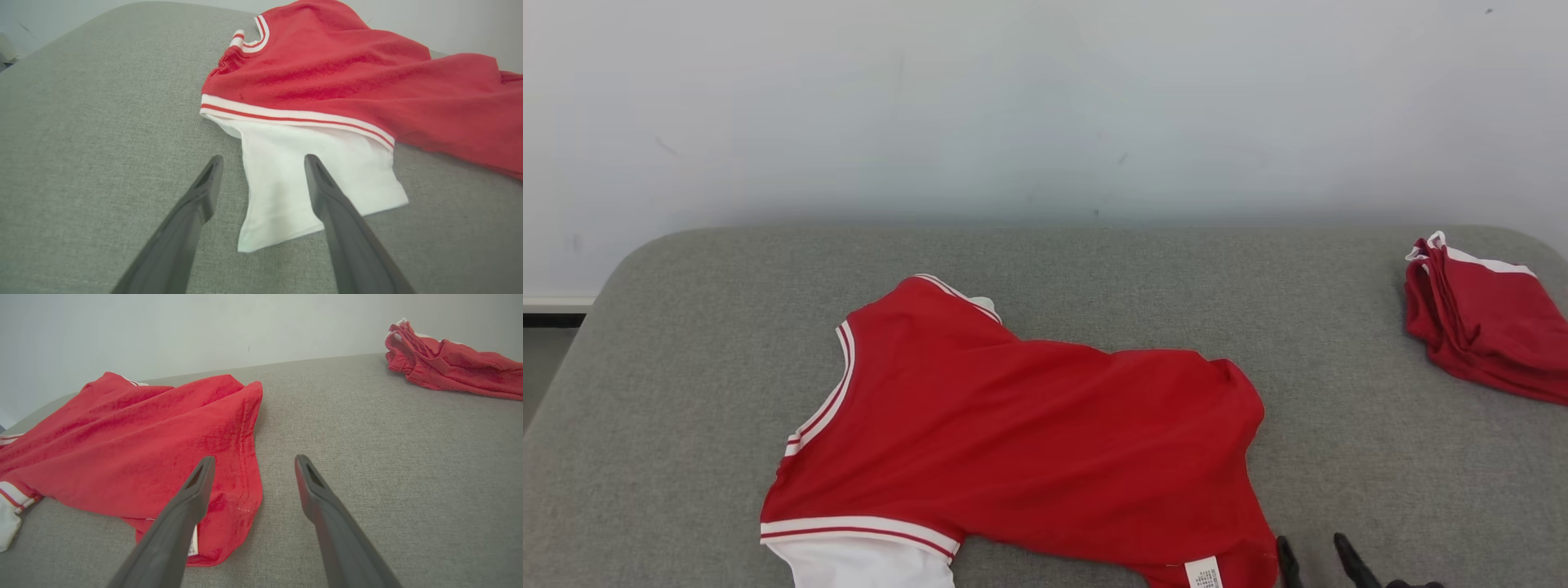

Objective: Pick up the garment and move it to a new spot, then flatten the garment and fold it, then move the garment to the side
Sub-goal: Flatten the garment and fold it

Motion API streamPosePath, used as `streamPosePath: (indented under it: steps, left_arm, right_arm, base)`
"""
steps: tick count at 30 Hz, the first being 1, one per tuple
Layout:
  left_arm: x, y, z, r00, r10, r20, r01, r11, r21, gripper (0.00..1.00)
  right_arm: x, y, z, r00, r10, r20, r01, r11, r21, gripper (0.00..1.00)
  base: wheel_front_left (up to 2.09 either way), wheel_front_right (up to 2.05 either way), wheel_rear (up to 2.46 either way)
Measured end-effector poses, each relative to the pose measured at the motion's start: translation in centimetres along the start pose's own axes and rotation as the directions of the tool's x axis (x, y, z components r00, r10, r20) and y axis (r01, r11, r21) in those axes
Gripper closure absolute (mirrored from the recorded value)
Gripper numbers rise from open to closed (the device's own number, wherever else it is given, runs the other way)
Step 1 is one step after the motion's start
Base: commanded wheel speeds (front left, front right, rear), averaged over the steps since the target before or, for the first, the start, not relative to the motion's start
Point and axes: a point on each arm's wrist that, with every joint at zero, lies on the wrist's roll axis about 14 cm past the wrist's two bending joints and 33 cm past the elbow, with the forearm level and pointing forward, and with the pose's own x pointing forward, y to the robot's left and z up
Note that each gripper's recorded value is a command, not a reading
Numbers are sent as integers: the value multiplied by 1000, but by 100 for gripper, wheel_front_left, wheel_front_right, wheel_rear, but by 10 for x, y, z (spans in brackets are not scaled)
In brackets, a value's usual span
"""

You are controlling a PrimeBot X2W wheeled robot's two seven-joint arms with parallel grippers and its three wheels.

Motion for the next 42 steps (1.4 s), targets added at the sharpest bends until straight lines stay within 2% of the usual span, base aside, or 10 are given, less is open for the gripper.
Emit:
streamPosePath:
  steps: [6,13,22,23,24,25,33,39,42]
  left_arm:
    - [-5,5,-32,994,12,-106,-15,1000,-24,0]
    - [-1,10,-44,989,27,-148,-35,998,-52,0]
    - [9,5,-45,986,12,-166,-23,998,-65,0]
    - [10,5,-46,986,11,-169,-24,997,-71,0]
    - [10,4,-47,985,10,-175,-24,997,-79,33]
    - [11,3,-49,983,9,-181,-26,996,-88,100]
    - [19,-5,-35,990,-22,-141,7,994,-108,100]
    - [24,-11,0,998,-52,-21,49,990,-131,100]
    - [32,-16,32,994,-90,67,97,990,-104,100]
  right_arm:
    - [2,7,-23,997,23,-73,-22,1000,8,0]
    - [11,16,-44,989,52,-137,-51,999,13,0]
    - [23,6,-57,981,28,-190,-27,1000,9,0]
    - [24,6,-59,981,26,-194,-24,1000,16,8]
    - [25,6,-60,980,25,-199,-22,1000,21,52]
    - [26,6,-61,978,26,-205,-22,999,23,100]
    - [38,13,-51,984,46,-173,-39,998,42,100]
    - [42,17,-11,998,57,-32,-55,997,53,100]
    - [47,22,14,995,86,47,-88,996,25,100]
  base:
    - [0,0,0]
    - [0,0,0]
    - [0,0,0]
    - [0,0,0]
    - [0,0,0]
    - [0,0,0]
    - [0,0,0]
    - [0,0,0]
    - [0,0,0]
